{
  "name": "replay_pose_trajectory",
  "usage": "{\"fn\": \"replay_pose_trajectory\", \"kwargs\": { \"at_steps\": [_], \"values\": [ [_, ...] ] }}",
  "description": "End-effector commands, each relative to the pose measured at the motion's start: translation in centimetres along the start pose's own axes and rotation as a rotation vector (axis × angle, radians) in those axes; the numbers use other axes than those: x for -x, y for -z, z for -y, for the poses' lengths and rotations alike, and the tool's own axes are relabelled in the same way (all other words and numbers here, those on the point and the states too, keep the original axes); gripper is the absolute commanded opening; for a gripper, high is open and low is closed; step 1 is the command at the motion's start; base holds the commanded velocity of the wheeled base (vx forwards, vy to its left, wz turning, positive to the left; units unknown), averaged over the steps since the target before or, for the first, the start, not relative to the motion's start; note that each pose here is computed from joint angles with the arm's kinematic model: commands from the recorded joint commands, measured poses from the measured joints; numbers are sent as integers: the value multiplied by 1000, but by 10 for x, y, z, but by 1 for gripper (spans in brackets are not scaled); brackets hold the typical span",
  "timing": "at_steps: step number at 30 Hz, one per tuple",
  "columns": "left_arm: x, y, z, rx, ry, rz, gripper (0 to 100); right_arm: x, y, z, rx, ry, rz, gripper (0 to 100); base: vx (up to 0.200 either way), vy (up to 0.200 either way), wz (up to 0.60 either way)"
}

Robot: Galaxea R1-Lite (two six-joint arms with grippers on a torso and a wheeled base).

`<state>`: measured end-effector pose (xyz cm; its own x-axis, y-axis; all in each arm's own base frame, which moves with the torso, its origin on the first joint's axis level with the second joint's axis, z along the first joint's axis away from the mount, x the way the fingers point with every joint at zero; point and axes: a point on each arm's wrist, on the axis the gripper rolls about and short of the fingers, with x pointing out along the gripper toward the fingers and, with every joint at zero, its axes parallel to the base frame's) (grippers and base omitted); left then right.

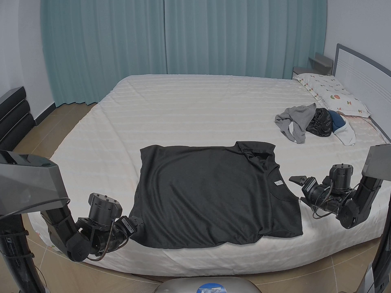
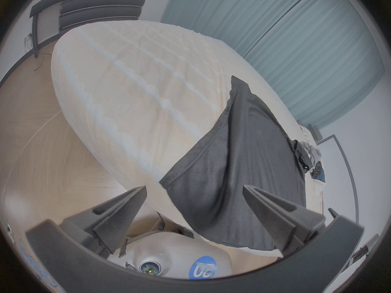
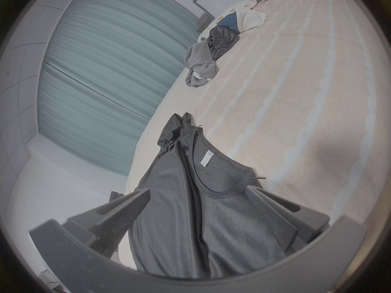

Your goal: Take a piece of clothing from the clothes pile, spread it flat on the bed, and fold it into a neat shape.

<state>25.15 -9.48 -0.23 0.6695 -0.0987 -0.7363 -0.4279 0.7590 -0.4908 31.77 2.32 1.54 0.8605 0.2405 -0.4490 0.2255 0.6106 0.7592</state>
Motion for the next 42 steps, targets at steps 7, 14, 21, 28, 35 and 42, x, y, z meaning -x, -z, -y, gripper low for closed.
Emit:
{"fn": "replay_pose_trajectory", "kwargs": {
  "at_steps": [7, 14, 21, 28, 35, 42],
  "values": [
    [-23, -1, -3, 13, -34, -7, 100, -1, 1, 0, 4, -1, -3, 100, 0, 0, 0],
    [-26, -1, -5, 16, -47, -9, 0, 0, 3, 0, 8, -1, -5, 100, 0, 0, 0],
    [-7, -3, -3, 7, -38, 20, 0, 6, 8, 9, 123, 47, -32, 100, 0, 0, 0],
    [4, -6, -1, -28, -58, 43, 0, -2, 15, 24, 166, 139, -55, 100, 0, 0, 0],
    [4, -6, -1, -35, -59, 42, 0, -14, 19, 30, 180, 150, -67, 0, 0, 0, 0],
    [4, -9, -2, -26, -60, 50, 0, -26, 16, 29, 184, 131, -53, 0, 0, 0, 0]
  ]
}}
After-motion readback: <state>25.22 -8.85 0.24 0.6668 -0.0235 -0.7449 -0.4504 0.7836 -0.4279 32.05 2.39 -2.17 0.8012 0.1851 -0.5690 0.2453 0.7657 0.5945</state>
